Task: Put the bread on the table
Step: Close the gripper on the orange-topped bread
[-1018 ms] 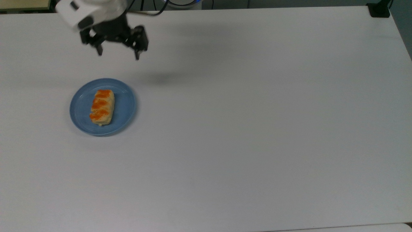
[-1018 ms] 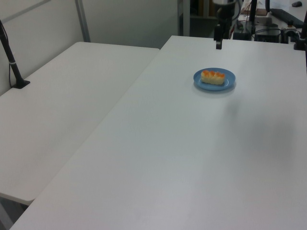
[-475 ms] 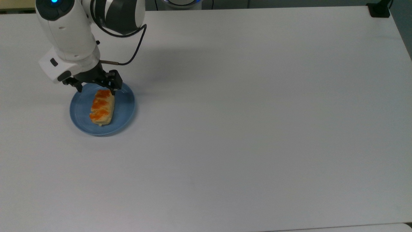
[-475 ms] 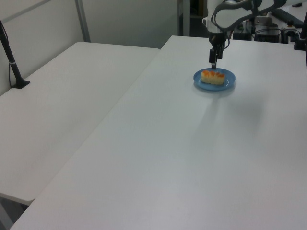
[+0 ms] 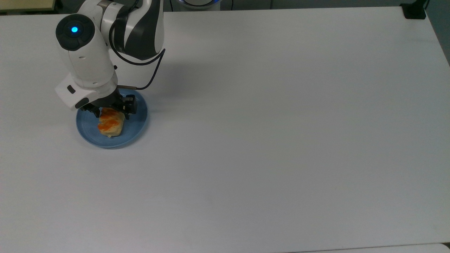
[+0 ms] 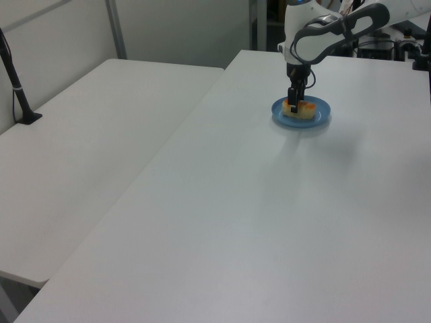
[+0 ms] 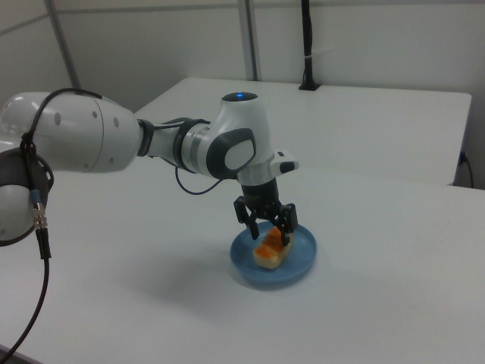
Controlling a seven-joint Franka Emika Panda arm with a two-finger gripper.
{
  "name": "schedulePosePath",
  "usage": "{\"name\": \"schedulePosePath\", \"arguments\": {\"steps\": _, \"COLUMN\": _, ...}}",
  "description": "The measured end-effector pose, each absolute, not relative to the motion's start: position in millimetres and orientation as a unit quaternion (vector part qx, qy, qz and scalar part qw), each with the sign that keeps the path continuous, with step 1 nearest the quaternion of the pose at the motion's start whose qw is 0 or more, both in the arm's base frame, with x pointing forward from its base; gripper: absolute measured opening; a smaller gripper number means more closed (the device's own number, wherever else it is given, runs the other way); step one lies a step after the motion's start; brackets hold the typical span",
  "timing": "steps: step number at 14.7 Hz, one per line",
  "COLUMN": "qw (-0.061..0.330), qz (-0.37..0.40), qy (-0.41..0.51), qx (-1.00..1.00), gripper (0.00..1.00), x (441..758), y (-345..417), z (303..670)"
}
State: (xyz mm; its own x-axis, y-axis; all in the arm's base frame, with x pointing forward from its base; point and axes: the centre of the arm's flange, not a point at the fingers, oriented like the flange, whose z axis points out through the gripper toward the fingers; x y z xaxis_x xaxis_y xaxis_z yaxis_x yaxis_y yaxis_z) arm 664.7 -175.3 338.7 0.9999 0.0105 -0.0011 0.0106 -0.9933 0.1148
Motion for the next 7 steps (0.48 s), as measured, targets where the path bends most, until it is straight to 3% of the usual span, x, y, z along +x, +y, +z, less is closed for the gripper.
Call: {"name": "schedulePosePath", "arguments": {"steps": 7, "qw": 0.058, "qz": -0.004, "qy": 0.003, "qx": 0.998, "gripper": 0.67, "x": 663.0, "y": -181.7, "z": 334.5}}
